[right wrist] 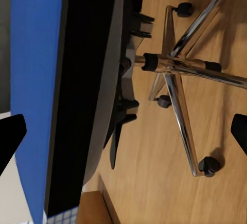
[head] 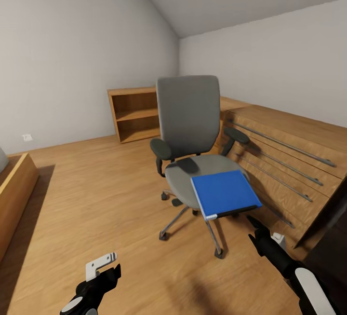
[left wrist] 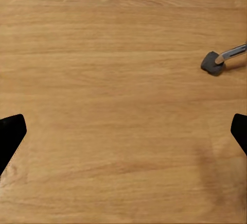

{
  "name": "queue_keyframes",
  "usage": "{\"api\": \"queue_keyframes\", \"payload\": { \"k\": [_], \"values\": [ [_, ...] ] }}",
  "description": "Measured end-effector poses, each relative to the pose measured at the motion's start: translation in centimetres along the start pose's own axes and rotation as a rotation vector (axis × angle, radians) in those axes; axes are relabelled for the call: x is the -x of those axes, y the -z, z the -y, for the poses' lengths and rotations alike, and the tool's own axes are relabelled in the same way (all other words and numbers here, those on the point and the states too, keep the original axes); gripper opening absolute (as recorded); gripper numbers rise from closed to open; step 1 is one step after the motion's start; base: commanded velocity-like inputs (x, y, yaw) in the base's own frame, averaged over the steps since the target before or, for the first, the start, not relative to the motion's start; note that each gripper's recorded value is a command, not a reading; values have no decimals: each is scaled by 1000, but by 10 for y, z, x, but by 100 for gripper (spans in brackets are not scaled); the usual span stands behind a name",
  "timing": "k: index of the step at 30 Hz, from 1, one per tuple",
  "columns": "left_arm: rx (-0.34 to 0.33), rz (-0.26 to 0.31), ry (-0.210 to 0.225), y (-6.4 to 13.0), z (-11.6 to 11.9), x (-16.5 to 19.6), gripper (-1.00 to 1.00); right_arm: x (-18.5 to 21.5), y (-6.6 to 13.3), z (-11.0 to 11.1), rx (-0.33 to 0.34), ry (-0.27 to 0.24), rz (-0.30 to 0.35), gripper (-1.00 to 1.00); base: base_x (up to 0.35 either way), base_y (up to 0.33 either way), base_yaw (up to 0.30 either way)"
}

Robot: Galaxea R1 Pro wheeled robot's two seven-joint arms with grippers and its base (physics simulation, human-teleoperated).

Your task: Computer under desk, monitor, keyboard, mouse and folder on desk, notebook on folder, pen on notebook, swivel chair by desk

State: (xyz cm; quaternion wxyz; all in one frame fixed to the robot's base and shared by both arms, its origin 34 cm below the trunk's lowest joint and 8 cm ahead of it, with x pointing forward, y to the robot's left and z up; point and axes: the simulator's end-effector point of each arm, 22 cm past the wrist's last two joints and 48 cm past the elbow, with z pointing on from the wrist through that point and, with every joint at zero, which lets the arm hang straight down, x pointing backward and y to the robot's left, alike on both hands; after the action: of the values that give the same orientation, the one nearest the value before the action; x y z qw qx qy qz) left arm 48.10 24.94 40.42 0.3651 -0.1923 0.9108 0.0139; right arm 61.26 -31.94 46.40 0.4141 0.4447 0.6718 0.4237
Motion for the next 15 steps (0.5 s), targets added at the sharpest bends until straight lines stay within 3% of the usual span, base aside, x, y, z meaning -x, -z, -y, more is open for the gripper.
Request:
{"api": "queue_keyframes", "payload": {
  "k": [15],
  "values": [
    [0,0,-1,0,0,0,100,-1,0,0,0,2,-2,100,68,44,0]
  ]
}}
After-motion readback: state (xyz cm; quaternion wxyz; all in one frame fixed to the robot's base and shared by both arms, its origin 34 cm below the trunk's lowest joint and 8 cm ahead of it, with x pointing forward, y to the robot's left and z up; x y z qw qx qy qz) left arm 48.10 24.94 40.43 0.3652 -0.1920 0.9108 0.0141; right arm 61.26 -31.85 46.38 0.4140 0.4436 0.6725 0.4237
